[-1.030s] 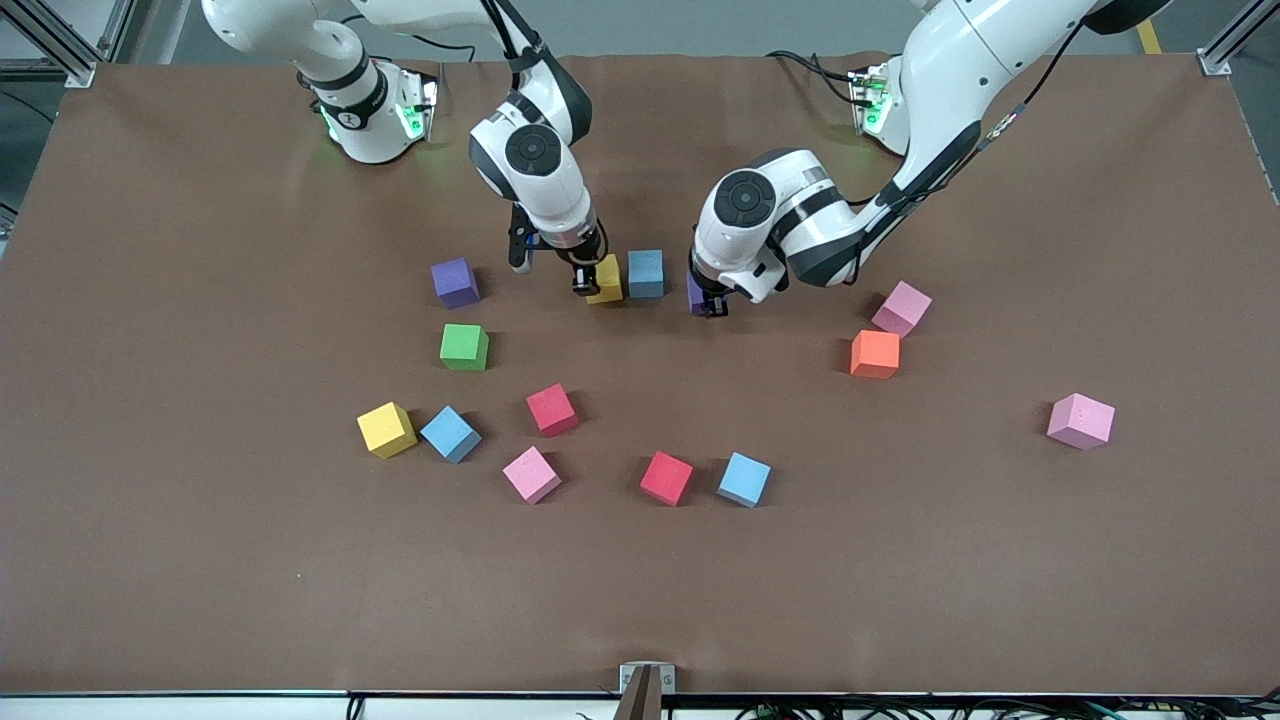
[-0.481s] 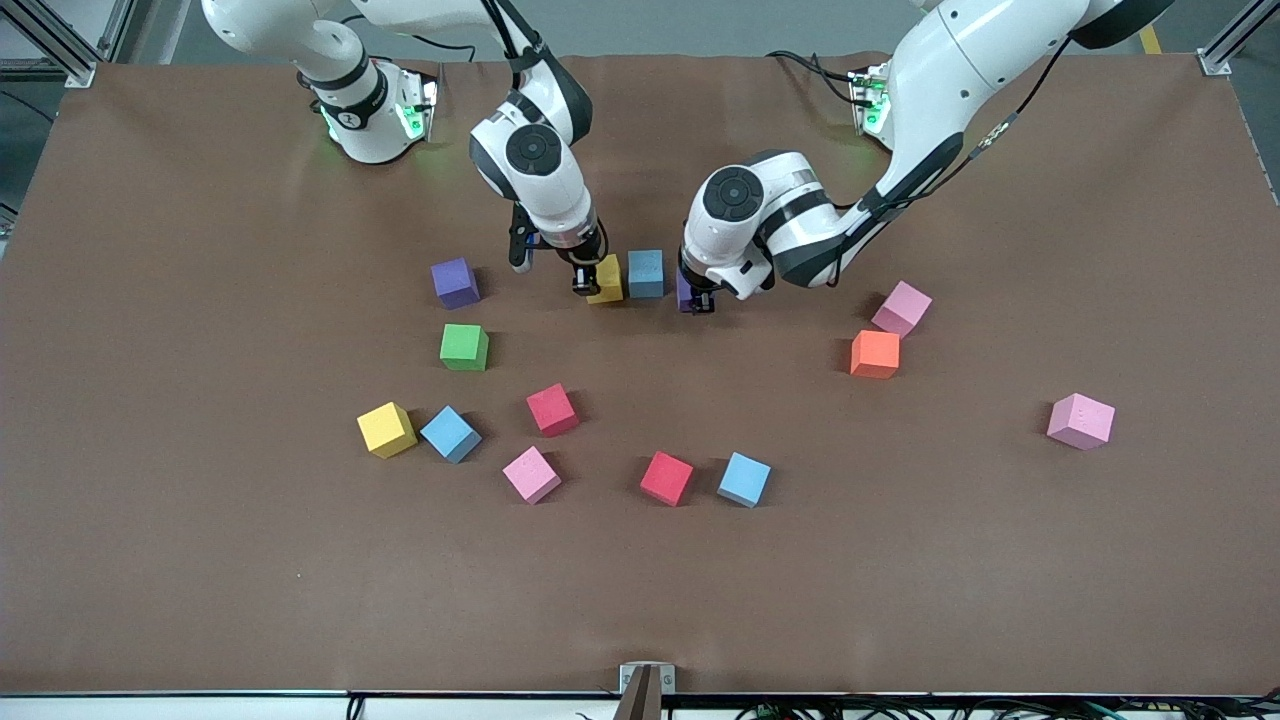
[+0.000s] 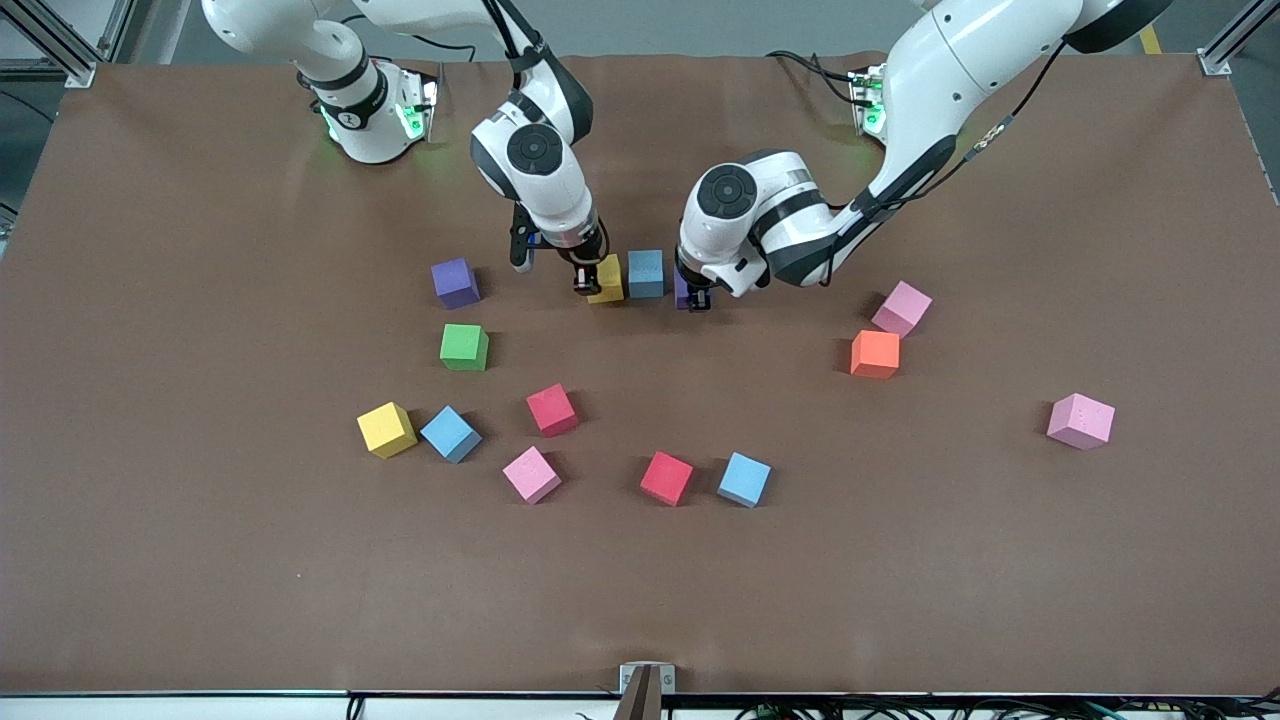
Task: Arrange 11 blocks into digit 3
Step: 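Lower and align the purple block against the light blue block with the left gripper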
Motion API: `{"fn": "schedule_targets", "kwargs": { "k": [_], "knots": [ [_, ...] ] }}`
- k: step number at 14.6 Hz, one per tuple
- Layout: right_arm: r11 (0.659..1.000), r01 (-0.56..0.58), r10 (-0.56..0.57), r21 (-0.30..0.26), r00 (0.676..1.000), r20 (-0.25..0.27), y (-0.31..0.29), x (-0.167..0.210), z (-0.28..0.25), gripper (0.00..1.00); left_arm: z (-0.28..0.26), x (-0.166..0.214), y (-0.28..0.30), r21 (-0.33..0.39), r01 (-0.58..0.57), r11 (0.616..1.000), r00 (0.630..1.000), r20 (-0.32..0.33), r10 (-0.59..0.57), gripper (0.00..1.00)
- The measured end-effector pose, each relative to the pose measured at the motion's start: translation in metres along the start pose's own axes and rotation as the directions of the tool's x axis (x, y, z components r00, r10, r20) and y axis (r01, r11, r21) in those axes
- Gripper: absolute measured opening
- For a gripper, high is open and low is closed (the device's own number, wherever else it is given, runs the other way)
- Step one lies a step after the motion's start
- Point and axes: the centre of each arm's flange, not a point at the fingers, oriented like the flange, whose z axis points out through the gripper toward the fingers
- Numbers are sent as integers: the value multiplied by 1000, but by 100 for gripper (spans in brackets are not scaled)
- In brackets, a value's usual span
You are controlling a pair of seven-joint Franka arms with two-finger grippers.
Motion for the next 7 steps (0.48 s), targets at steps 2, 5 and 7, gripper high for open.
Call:
{"fn": "schedule_targets", "kwargs": {
  "k": [2, 5, 7],
  "knots": [
    [1000, -3, 3, 0, 1000, 0, 0, -1, 0, 53, 1, -3, -4, 1, -3, 1000, 1000, -1, 3, 59],
    [1000, -3, 3, 0, 1000, 1, 2, -3, 1, 53, 2, -9, -11, 2, -10, 1000, 1000, -4, 10, 59],
    [1000, -4, 4, 0, 1000, 1, 2, -4, 1, 53, 3, -10, -14, 2, -14, 1000, 1000, -4, 14, 59]
  ]
}}
